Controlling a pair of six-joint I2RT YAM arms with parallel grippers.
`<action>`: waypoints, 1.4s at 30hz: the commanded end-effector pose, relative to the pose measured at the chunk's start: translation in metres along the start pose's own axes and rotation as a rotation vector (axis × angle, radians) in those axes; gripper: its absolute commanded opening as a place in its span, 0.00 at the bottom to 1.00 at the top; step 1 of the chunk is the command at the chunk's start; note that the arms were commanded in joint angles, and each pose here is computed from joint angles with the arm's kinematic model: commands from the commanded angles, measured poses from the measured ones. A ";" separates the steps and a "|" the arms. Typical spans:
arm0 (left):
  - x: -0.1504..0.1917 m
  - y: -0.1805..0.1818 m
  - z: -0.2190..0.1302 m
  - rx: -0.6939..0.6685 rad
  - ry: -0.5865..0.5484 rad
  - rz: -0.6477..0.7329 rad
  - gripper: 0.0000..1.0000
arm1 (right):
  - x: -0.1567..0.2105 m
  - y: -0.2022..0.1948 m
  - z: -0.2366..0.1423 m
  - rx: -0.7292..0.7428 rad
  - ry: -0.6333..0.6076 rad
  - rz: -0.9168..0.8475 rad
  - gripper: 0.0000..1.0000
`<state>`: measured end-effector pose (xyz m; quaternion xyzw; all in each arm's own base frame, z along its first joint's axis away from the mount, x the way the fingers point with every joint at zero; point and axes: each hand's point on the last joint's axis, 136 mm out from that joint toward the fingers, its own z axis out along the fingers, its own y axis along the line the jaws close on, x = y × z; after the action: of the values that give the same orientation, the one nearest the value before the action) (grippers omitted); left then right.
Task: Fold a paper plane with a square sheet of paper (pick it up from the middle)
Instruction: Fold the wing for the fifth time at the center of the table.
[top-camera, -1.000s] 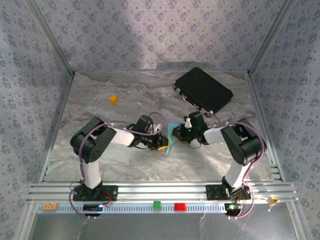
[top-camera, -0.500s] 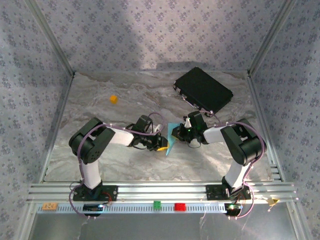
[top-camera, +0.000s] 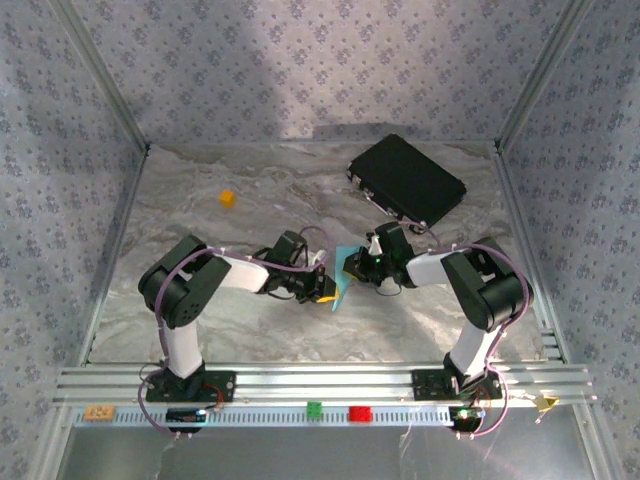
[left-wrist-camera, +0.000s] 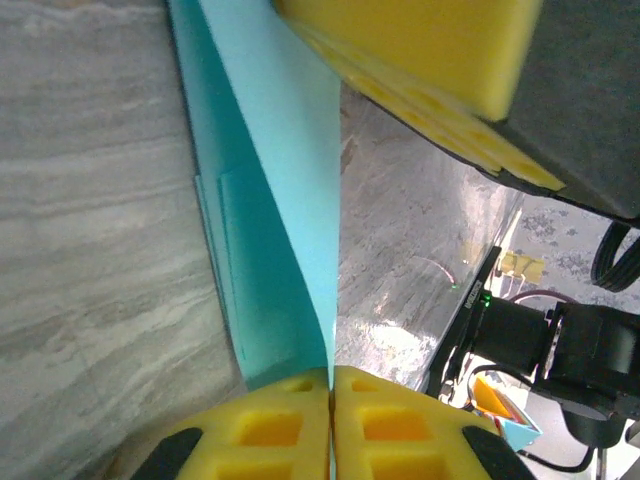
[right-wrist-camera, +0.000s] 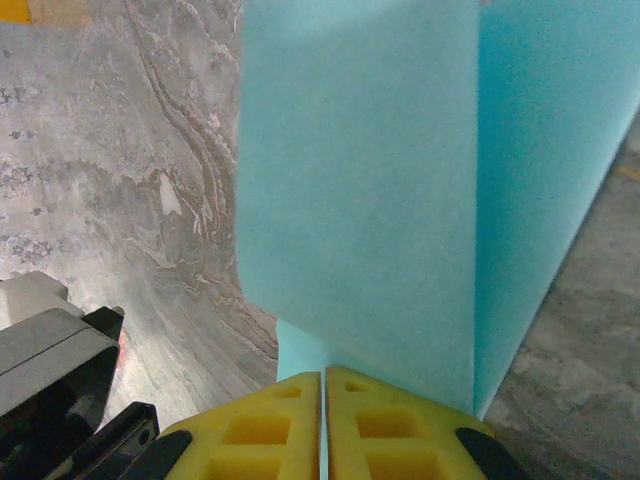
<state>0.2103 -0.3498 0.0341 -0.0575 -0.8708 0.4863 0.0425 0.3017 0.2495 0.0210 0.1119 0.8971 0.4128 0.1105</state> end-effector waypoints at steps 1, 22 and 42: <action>0.005 0.000 0.005 0.003 0.038 0.014 0.04 | 0.015 -0.042 0.002 0.163 0.026 0.045 0.11; 0.031 0.012 0.001 -0.060 0.111 0.013 0.04 | 0.019 -0.053 0.002 0.239 0.036 0.039 0.09; 0.056 0.025 0.004 -0.095 0.201 0.005 0.00 | 0.020 -0.058 0.001 0.266 0.037 0.044 0.09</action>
<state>0.1901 -0.3443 0.0214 -0.1064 -0.8812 0.4569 0.0580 0.3002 0.2510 0.0183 0.1056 0.9096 0.3874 0.1071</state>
